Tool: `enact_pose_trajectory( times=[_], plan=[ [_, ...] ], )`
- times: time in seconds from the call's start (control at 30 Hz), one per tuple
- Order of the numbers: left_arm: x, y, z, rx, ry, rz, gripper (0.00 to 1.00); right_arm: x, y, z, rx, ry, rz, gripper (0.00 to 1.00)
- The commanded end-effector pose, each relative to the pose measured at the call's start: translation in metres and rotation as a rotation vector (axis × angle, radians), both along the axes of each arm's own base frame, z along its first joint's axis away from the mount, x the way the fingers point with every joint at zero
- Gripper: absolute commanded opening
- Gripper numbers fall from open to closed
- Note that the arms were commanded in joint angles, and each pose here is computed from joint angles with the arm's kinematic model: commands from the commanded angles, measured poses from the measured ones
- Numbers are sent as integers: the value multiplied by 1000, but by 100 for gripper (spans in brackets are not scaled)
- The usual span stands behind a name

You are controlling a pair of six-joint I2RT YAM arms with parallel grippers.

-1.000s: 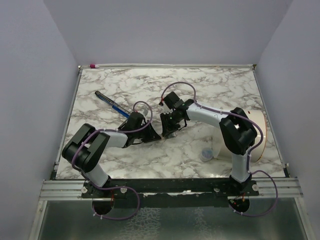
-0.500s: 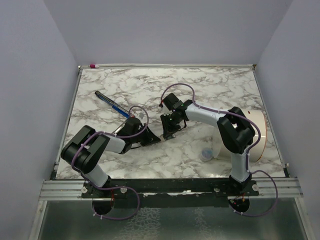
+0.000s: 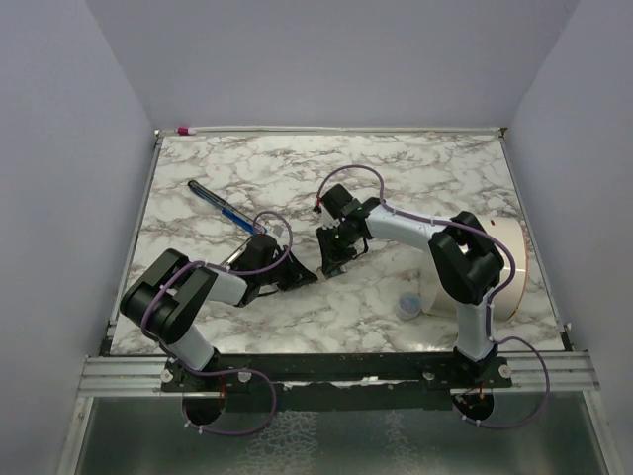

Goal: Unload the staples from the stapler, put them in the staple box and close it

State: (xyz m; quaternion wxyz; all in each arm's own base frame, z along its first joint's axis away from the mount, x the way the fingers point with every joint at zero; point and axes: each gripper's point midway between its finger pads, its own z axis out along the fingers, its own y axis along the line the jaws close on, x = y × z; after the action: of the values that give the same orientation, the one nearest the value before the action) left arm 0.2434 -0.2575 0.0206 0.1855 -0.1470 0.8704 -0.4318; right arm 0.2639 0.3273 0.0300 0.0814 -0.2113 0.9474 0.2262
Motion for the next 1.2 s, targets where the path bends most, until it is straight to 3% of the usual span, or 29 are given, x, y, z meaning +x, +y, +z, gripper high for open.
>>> enact_pose_trajectory(
  times=[0.0,0.67,1.17],
  plan=[
    [-1,2,-1,8,-3,11,0,3,4,4,-16,-26,22,16],
    [1,1,3,15,-10,6,0,-3,4,-5,-77,-19,38,17],
    [0,2,3,22,-13,11,0,1,3,0,-129,-59,22,2]
  ],
)
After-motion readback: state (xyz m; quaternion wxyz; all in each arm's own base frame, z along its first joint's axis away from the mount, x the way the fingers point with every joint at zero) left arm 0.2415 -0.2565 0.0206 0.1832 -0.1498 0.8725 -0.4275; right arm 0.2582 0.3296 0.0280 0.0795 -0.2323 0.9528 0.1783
